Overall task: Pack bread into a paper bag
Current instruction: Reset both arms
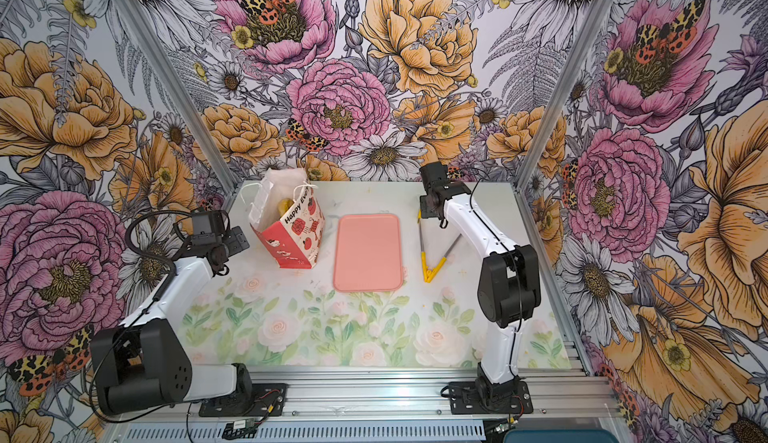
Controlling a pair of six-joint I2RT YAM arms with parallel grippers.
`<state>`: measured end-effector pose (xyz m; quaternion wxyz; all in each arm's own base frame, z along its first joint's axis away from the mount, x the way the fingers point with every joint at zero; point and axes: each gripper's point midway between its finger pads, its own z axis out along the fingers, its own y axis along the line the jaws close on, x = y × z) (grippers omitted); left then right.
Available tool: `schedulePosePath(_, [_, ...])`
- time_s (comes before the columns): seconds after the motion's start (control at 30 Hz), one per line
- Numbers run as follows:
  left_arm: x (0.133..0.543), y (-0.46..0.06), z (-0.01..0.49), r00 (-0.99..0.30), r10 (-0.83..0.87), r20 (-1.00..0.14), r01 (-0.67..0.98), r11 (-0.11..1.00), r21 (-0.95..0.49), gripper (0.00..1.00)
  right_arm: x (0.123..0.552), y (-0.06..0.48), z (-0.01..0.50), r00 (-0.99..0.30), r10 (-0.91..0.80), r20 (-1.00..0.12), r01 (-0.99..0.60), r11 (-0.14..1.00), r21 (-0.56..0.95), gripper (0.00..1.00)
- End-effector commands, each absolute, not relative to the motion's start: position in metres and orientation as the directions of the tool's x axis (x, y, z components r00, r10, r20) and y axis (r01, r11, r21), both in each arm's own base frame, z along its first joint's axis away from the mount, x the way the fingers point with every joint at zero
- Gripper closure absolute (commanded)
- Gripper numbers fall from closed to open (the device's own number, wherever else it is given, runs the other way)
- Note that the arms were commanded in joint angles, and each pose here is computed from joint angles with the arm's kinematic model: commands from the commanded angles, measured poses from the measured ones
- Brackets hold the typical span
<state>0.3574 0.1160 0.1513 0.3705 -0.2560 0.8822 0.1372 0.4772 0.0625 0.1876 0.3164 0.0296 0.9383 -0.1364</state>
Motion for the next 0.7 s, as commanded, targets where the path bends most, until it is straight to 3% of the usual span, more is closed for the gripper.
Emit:
schedulePosePath(0.0, [0.384, 0.100, 0.158, -0.566, -0.253, -0.785, -0.437, 0.899, 0.025, 0.01, 0.477, 0.049, 0.213, -0.750, -0.053, -0.659, 0.172, 0.947, -0.272, 0.01])
schedulePosePath(0.3, [0.395, 0.072, 0.124, -0.621, -0.183, -0.762, -0.278, 0.961, -0.004, 0.01, 0.478, 0.029, 0.208, -0.727, -0.081, -0.681, 0.192, 0.930, -0.315, 0.01])
schedulePosePath(0.5, [0.408, 0.056, 0.122, -0.601, -0.159, -0.783, -0.223, 0.974, -0.027, 0.01, 0.478, 0.018, 0.205, -0.661, -0.147, -0.736, 0.188, 0.917, -0.351, 0.01])
schedulePosePath(0.67, [0.411, 0.044, 0.122, -0.588, -0.128, -0.798, -0.175, 0.984, -0.029, 0.01, 0.476, 0.007, 0.181, -0.690, -0.136, -0.711, 0.178, 0.920, -0.349, 0.01])
